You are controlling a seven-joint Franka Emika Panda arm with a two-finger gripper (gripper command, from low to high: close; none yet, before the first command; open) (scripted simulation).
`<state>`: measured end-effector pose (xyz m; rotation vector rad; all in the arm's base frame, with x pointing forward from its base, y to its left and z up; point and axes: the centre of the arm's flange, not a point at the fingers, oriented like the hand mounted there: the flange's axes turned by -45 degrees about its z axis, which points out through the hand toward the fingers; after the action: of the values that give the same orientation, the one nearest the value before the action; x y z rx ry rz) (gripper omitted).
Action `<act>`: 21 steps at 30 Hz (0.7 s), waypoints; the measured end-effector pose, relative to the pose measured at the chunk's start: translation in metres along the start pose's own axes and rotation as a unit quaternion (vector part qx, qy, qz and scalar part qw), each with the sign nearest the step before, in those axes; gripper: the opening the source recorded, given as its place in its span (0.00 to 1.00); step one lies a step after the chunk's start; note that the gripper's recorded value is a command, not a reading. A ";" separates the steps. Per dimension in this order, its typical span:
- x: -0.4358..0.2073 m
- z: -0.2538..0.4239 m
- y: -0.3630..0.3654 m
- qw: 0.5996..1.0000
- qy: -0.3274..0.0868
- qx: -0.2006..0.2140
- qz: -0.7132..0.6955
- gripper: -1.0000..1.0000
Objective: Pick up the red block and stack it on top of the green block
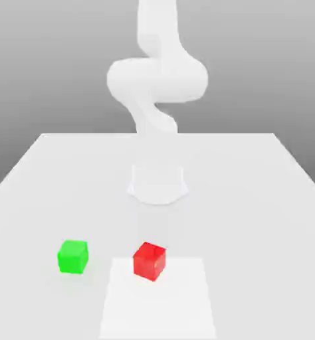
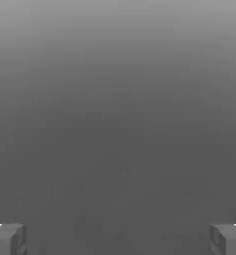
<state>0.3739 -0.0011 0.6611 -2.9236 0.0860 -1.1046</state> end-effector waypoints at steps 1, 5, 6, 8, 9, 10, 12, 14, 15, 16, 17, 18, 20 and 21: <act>-0.008 0.026 0.001 1.000 -0.019 -0.002 0.010 0.50; -0.051 0.120 0.007 0.994 -0.092 -0.014 0.051 0.50; -0.065 0.141 0.008 0.992 -0.110 -0.018 0.061 0.50; -0.096 0.181 0.012 0.986 -0.146 -0.026 0.082 0.50; -0.113 0.199 0.014 0.982 -0.164 -0.031 0.092 0.50; -0.131 0.216 0.016 0.977 -0.182 -0.036 0.103 0.50; -0.172 0.248 0.020 0.966 -0.220 -0.047 0.124 0.50; -0.218 0.275 0.024 0.953 -0.259 -0.060 0.147 0.50; -0.243 0.287 0.026 0.945 -0.280 -0.067 0.158 0.50; -0.269 0.298 0.028 0.936 -0.300 -0.074 0.170 0.50; -0.294 0.310 0.030 0.927 -0.318 -0.081 0.180 0.50; -0.314 0.321 0.031 0.921 -0.330 -0.086 0.187 0.50; -0.335 0.336 0.034 0.916 -0.338 -0.090 0.194 0.50; -0.343 0.343 0.034 0.916 -0.340 -0.091 0.194 0.50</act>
<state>0.3427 -0.0171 0.1762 -3.0526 0.7412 -0.0053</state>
